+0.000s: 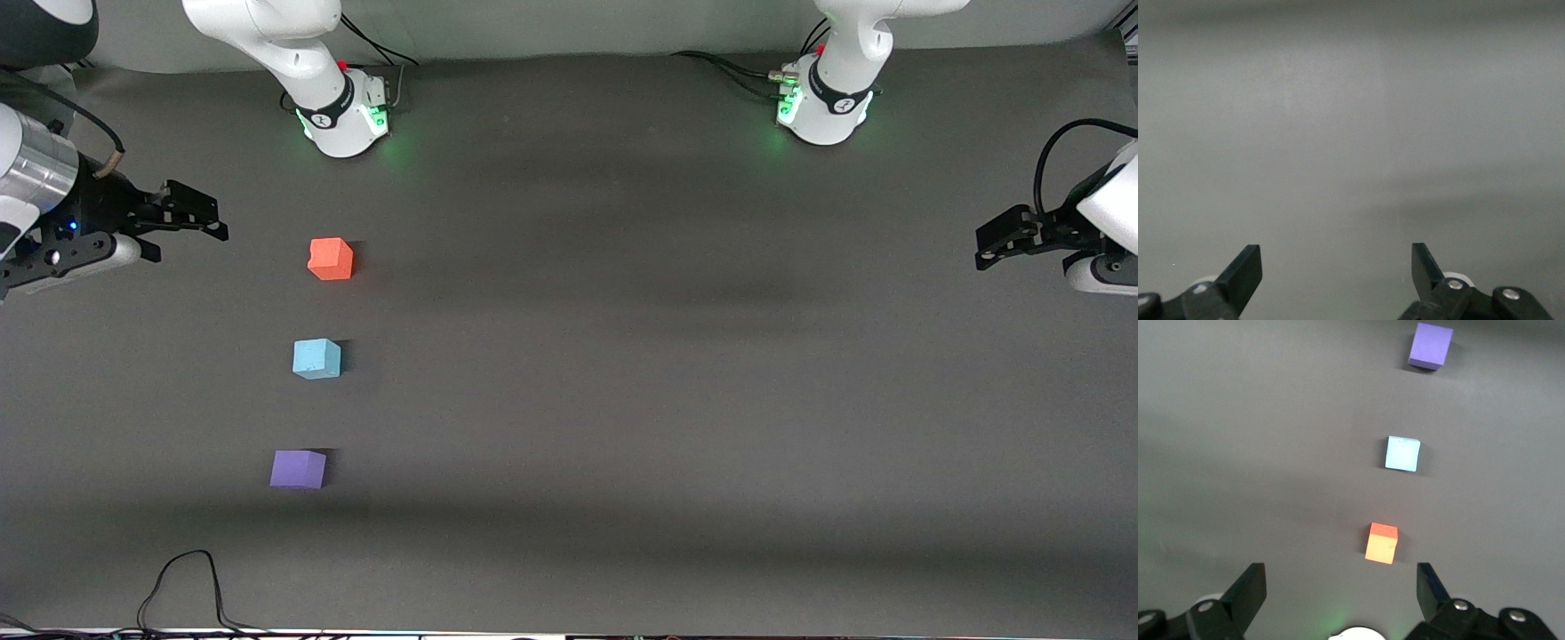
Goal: Place blue block between orange and purple blocks
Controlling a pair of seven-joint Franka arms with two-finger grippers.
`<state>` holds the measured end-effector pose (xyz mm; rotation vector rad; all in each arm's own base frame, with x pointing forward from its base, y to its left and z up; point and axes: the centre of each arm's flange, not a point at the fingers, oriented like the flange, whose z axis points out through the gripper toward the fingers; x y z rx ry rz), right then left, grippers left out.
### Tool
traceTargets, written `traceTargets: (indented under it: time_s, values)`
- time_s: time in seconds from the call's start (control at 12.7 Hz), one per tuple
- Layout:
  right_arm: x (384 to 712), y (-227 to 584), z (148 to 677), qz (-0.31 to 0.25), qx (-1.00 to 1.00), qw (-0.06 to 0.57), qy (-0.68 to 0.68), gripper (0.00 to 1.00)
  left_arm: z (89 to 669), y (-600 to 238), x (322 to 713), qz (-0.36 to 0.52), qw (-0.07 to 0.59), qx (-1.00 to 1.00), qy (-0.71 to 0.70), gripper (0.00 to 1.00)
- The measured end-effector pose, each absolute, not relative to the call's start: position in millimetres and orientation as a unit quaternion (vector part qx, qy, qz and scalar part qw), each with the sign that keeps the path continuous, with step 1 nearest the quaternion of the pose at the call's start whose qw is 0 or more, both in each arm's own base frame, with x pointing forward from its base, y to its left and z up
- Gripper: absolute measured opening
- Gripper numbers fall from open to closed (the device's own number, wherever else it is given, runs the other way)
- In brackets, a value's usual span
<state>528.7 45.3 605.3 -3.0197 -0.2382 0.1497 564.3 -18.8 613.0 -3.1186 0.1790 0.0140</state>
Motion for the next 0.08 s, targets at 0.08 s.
traceTargets:
  time_s: [0.08]
  values:
    - [526.5, 47.4, 607.3, 0.049, -0.995, 0.053, -0.064, 1.00, 613.0, -18.8, 564.4, 0.004, 0.009, -0.998, 0.057, 1.00]
